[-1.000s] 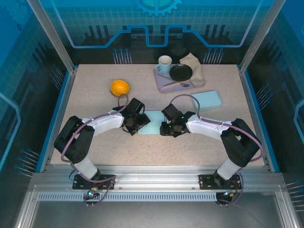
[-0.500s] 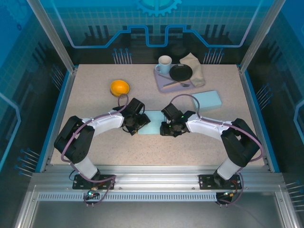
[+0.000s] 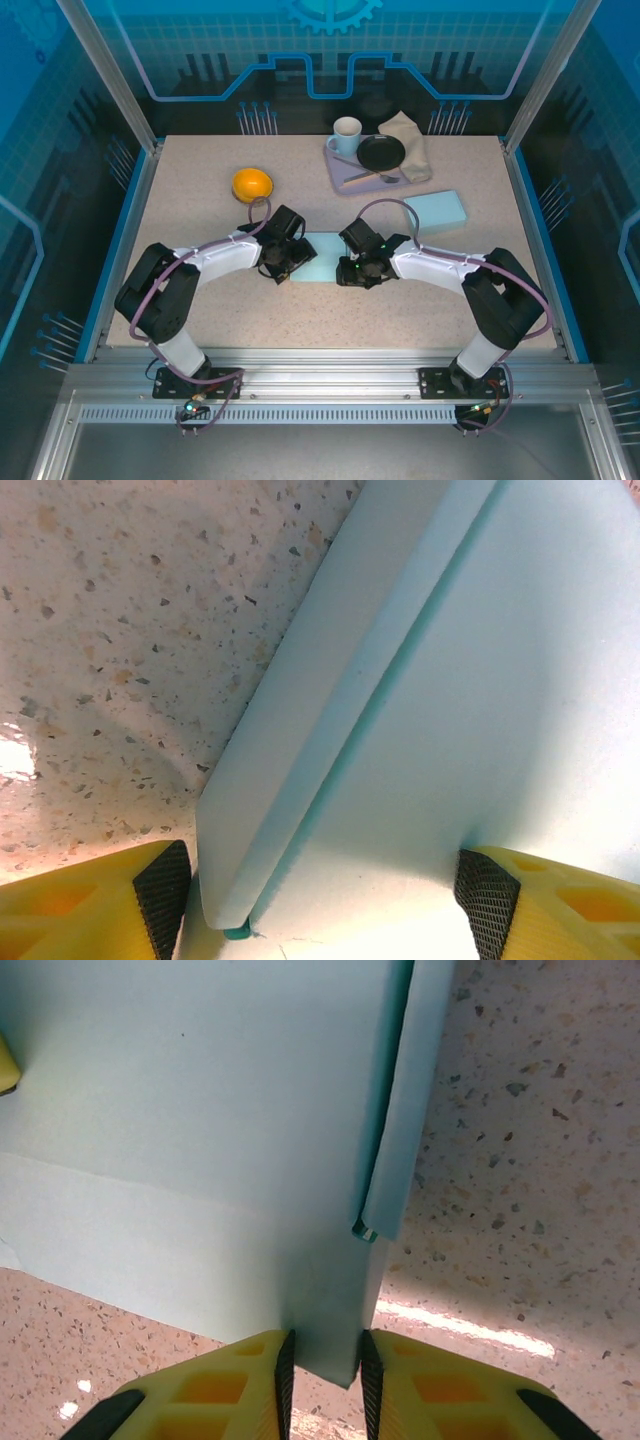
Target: Fold the paper box
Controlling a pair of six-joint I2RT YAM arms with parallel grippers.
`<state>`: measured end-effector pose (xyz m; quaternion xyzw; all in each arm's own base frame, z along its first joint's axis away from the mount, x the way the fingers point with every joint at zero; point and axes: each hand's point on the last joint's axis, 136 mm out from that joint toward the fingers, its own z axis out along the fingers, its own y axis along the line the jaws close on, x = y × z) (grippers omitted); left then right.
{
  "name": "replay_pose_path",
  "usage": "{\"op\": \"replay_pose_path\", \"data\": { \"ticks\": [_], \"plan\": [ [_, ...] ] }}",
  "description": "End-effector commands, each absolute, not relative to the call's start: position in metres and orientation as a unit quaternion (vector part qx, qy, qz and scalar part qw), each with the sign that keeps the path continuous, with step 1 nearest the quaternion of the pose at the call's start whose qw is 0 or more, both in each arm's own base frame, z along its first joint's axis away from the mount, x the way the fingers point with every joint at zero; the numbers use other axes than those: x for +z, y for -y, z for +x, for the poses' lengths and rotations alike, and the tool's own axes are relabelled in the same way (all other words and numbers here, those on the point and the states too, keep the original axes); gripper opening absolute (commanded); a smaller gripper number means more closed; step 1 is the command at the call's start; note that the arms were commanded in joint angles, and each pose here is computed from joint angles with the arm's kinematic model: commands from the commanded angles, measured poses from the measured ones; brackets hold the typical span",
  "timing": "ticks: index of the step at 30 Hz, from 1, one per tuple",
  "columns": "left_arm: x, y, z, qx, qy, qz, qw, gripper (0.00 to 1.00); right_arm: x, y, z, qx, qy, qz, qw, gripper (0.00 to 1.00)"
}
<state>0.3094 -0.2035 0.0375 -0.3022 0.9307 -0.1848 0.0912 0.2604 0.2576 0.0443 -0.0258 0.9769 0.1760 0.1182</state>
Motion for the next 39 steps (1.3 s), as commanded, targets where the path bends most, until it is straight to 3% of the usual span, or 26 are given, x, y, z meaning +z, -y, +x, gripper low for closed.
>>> {"op": "replay_pose_path", "data": {
  "ticks": [1,16,27,33,39],
  "plan": [
    [0.008,0.182,0.29,-0.117,-0.942,-0.308,0.057,0.75,0.034,-0.259,0.263,0.177,-0.975,-0.036,0.126,0.26],
    [0.002,0.181,0.288,-0.114,-0.942,-0.312,0.049,0.75,0.024,-0.247,0.268,0.153,-0.97,-0.071,0.174,0.23],
    [-0.011,0.182,0.283,-0.111,-0.941,-0.317,0.03,0.75,0.023,-0.243,0.279,0.134,-0.918,-0.172,0.332,0.23],
    [-0.013,0.18,0.282,-0.103,-0.943,-0.316,0.026,0.75,0.009,-0.242,0.285,0.126,-0.916,-0.167,0.341,0.24],
    [-0.016,0.18,0.282,-0.099,-0.943,-0.316,0.023,0.75,0.038,-0.242,0.28,0.161,-0.92,-0.127,0.335,0.25]
  ]
}}
